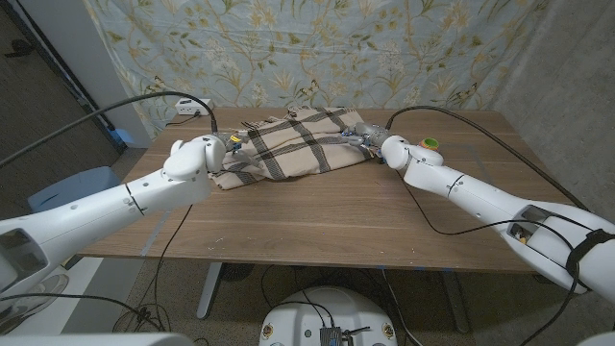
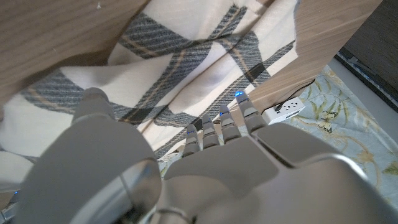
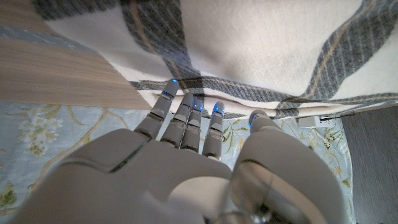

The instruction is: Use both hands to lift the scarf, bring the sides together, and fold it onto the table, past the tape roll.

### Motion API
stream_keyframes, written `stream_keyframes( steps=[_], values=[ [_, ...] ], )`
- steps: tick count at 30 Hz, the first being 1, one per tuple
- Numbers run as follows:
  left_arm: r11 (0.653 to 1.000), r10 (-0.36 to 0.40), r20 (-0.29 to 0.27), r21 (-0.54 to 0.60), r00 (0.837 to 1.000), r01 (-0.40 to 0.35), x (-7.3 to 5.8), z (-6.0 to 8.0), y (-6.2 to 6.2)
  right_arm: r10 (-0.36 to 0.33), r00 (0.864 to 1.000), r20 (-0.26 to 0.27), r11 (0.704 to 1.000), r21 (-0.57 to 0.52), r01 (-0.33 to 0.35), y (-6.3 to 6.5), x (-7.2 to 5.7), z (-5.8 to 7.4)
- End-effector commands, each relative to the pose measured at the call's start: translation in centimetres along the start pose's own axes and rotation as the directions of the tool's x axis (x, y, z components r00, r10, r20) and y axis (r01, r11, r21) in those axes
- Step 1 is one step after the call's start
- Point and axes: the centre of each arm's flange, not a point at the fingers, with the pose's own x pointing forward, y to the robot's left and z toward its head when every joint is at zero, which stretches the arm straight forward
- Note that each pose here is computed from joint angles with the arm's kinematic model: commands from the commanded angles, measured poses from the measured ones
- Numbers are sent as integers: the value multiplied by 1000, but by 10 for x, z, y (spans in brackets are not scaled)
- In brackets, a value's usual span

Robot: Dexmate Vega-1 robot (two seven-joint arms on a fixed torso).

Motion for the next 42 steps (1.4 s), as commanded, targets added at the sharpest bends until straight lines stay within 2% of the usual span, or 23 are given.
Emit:
stream_keyframes(
  steps=[1,4,8,13,16,19,21,25,29,37,42],
  values=[
    [981,-113,-45,155,993,118,5,13,-2,53,999,4,999,-5,-53,12,10,4],
    [970,-132,-70,194,989,143,5,15,-2,60,998,6,998,-5,-60,14,12,4],
    [956,-116,-115,258,987,142,8,19,-6,71,997,7,997,-7,-71,16,15,5],
    [936,-60,-140,336,988,104,13,26,-15,78,997,7,997,-7,-78,18,18,6],
    [930,-26,-147,359,989,78,16,29,-25,77,997,8,997,-8,-77,19,18,5],
    [920,0,-132,388,991,52,19,32,-37,78,997,8,997,-7,-78,18,18,4],
    [926,11,-117,376,993,34,21,33,-44,80,997,6,997,-5,-80,18,18,3],
    [943,0,-91,333,996,30,23,33,-52,84,996,12,996,-9,-84,17,19,3],
    [934,30,-93,357,995,5,24,37,-60,88,996,20,996,-3,-88,17,21,3],
    [911,179,-102,393,978,-126,28,37,-74,99,995,20,995,0,-99,19,24,2],
    [906,210,-103,394,972,-154,35,34,-79,102,995,17,995,-2,-102,22,25,1]
  ],
)
